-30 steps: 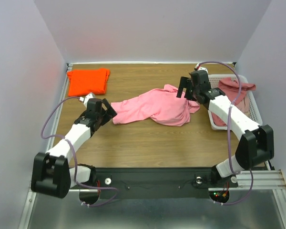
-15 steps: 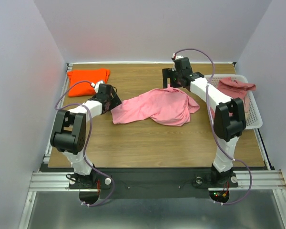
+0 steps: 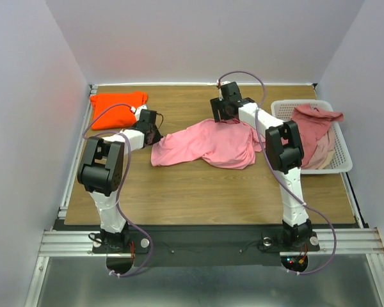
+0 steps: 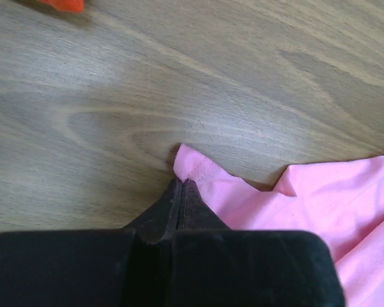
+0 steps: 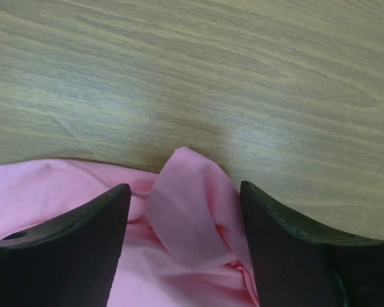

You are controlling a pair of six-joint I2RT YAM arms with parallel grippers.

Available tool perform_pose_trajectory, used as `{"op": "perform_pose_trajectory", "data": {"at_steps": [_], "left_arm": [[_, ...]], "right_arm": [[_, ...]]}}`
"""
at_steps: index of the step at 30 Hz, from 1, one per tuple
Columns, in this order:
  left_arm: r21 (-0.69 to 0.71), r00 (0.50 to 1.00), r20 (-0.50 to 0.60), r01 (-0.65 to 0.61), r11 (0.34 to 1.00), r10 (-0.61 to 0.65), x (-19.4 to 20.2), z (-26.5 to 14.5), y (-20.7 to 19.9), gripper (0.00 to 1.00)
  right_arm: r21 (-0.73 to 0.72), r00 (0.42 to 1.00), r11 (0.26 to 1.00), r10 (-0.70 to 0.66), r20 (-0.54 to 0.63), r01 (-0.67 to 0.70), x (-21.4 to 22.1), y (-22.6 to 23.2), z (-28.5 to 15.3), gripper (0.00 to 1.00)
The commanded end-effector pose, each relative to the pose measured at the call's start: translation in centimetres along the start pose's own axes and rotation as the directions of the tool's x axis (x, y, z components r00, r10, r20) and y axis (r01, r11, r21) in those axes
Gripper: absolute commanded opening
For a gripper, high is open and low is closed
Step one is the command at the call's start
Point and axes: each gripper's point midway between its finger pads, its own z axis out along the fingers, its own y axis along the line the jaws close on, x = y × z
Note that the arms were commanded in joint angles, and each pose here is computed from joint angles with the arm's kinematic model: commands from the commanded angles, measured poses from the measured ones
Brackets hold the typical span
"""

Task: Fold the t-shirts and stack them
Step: Flatten the tshirt out

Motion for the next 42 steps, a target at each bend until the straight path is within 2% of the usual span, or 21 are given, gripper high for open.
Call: {"op": "perform_pose_trajectory", "data": {"at_steps": [1,2,5,6,11,12,16,19,22,23,26,27,30,32,33,34,35,36,37,42], "left_arm": [[-0.029,0.999,0.022,-0.029,0.999,0.03,-0.7,-0.6,0.2,0.0],[-0.026,0.999,0.047,-0.025,0.999,0.026,-1.4,-1.1,0.1,0.0],[-0.032,0.997,0.072,-0.029,0.999,0.032,-1.8,-1.8,0.4,0.0],[-0.029,0.996,0.083,-0.03,0.999,0.032,-2.0,-2.1,0.4,0.0],[-0.027,0.991,0.116,-0.059,0.998,0.061,-3.0,-3.0,0.3,0.0],[-0.023,0.991,0.122,-0.06,0.998,0.063,-3.3,-3.2,0.2,0.0],[-0.007,0.988,0.143,-0.06,0.998,0.06,-4.0,-4.0,-0.2,0.0],[0.011,0.982,0.183,-0.052,0.999,0.049,-5.4,-5.6,-0.6,0.0],[0.026,0.976,0.213,-0.042,0.999,0.036,-6.3,-7.2,-0.8,0.0],[0.031,0.975,0.222,-0.037,0.999,0.029,-6.5,-7.8,-0.9,0.0],[0.071,0.957,0.29,-0.025,0.997,0.004,-8.2,-11.1,-1.3,0.0],[0.096,0.945,0.328,-0.02,0.995,-0.013,-9.1,-13.2,-1.5,0.0],[0.153,0.903,0.426,-0.017,0.988,-0.05,-11.4,-18.4,-1.8,0.0],[0.19,0.866,0.492,-0.014,0.982,-0.083,-13.4,-23.0,-1.8,0.0],[0.2,0.854,0.512,-0.016,0.98,-0.091,-13.9,-24.5,-1.7,0.0],[0.217,0.838,0.534,-0.009,0.976,-0.111,-14.4,-26.2,-1.8,0.0],[0.251,0.799,0.581,0.008,0.968,-0.158,-15.5,-29.4,-1.7,0.0],[0.272,0.791,0.586,0.009,0.962,-0.173,-15.5,-30.5,-1.6,0.0],[0.327,0.769,0.602,0.007,0.945,-0.214,-16.3,-32.9,-2.2,0.0],[0.506,0.652,0.679,-0.084,0.858,-0.336,-18.4,-45.2,-2.4,0.0]], "right_arm": [[0.061,0.996,0.998,-0.012,0.084,0.006,-3.1,-0.8,-0.7,0.72],[0.065,0.997,0.998,-0.013,0.075,0.008,-2.7,-0.8,-0.4,0.61],[0.073,0.998,0.997,-0.015,0.065,0.01,-2.3,-0.9,0.1,0.48],[0.087,0.998,0.996,-0.016,0.056,0.011,-1.9,-1.1,0.4,0.39],[0.112,0.999,0.994,-0.016,0.051,0.01,-1.6,-1.5,0.9,0.28],[0.119,0.998,0.993,-0.014,0.055,0.007,-1.8,-1.6,0.9,0.19],[0.173,0.996,0.985,-0.001,0.093,-0.015,-3.4,-2.7,-0.4,0.01],[0.176,0.984,0.983,0.023,0.177,-0.055,-6.8,-3.2,-4.1,0.0],[0.184,0.974,0.98,0.037,0.223,-0.079,-8.4,-3.8,-6.9,0.0],[0.182,0.961,0.977,0.057,0.272,-0.109,-10.0,-4.2,-9.4,0.0],[0.214,0.945,0.965,0.079,0.317,-0.152,-10.9,-5.4,-12.9,0.0],[0.209,0.926,0.962,0.092,0.366,-0.178,-12.2,-5.9,-15.8,0.0],[0.251,0.898,0.935,0.127,0.421,-0.25,-12.5,-7.6,-19.7,0.0],[0.223,0.842,0.925,0.156,0.517,-0.308,-14.0,-8.7,-26.0,0.0],[0.218,0.849,0.928,0.158,0.504,-0.303,-13.5,-8.5,-25.5,0.01],[0.163,0.808,0.932,0.183,0.561,-0.324,-14.4,-8.6,-29.2,0.0],[0.138,0.795,0.935,0.194,0.574,-0.327,-14.3,-8.5,-30.5,0.0],[0.106,0.779,0.938,0.208,0.592,-0.331,-14.5,-8.4,-32.0,0.0],[0.019,0.729,0.947,0.233,0.644,-0.32,-15.2,-7.9,-36.2,0.0],[-0.233,0.596,0.956,0.293,0.748,-0.178,-15.5,-5.4,-47.9,0.0]]}}
